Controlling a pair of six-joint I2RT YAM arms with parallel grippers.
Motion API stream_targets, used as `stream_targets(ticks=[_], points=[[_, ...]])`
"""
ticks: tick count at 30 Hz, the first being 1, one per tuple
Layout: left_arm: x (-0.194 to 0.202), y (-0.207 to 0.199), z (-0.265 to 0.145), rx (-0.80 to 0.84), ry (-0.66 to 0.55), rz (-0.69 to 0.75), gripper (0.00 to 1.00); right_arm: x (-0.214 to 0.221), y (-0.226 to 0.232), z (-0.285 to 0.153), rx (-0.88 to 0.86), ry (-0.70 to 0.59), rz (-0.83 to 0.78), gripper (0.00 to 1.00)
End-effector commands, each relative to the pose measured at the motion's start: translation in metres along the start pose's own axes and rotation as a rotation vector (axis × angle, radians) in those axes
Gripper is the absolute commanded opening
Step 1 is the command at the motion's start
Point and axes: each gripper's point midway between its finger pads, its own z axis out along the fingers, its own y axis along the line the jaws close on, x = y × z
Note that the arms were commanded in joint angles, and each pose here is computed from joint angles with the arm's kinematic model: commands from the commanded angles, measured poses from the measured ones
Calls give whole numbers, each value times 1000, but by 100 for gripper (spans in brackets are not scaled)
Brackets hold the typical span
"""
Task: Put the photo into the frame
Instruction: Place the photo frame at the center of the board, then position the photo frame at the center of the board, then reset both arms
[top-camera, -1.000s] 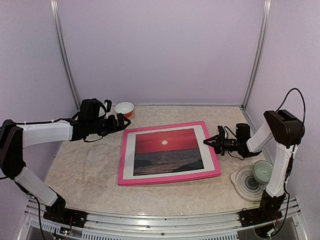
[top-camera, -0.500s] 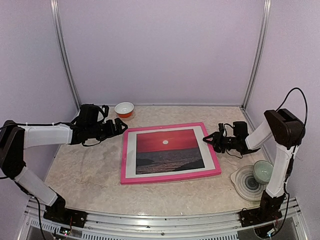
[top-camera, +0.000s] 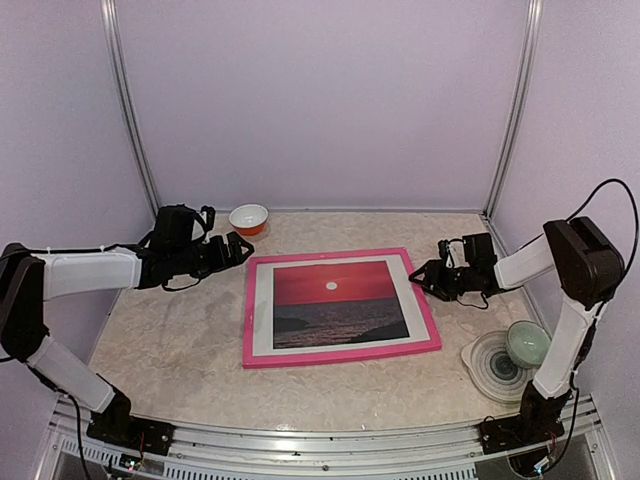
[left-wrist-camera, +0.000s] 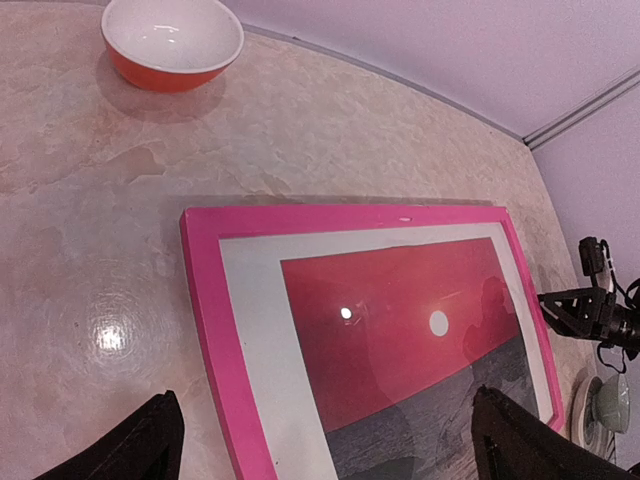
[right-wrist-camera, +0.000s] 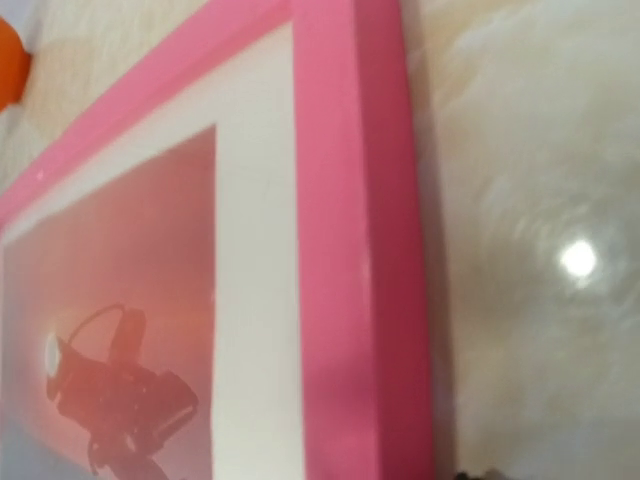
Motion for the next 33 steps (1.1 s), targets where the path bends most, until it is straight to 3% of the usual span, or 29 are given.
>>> stream_targets(ticks=[1,8,18,20,23,25,33], points=[[-16,-4,-13,10,-51,1,99,4,13,-6,12,22,-53,56],[-21,-5,-19,18,-66,3,99,17,34,-11,-79,66,-49,56],[-31,-13,-34,36,-96,16,99,13,47,-37,-22,27,-116,60],[-34,-15,-39,36,-107,25,99,7,48,-45,24,2,-157,64],[-39,-17,-49,32,-128,35,99,-4,52,-59,112,-45,-240,79],[-42,-17,-58,20,-146,44,99,-10,54,-70,172,-64,-288,97],[-58,-4,-102,-108,-238,92,99,-36,65,-124,351,-194,-392,99]])
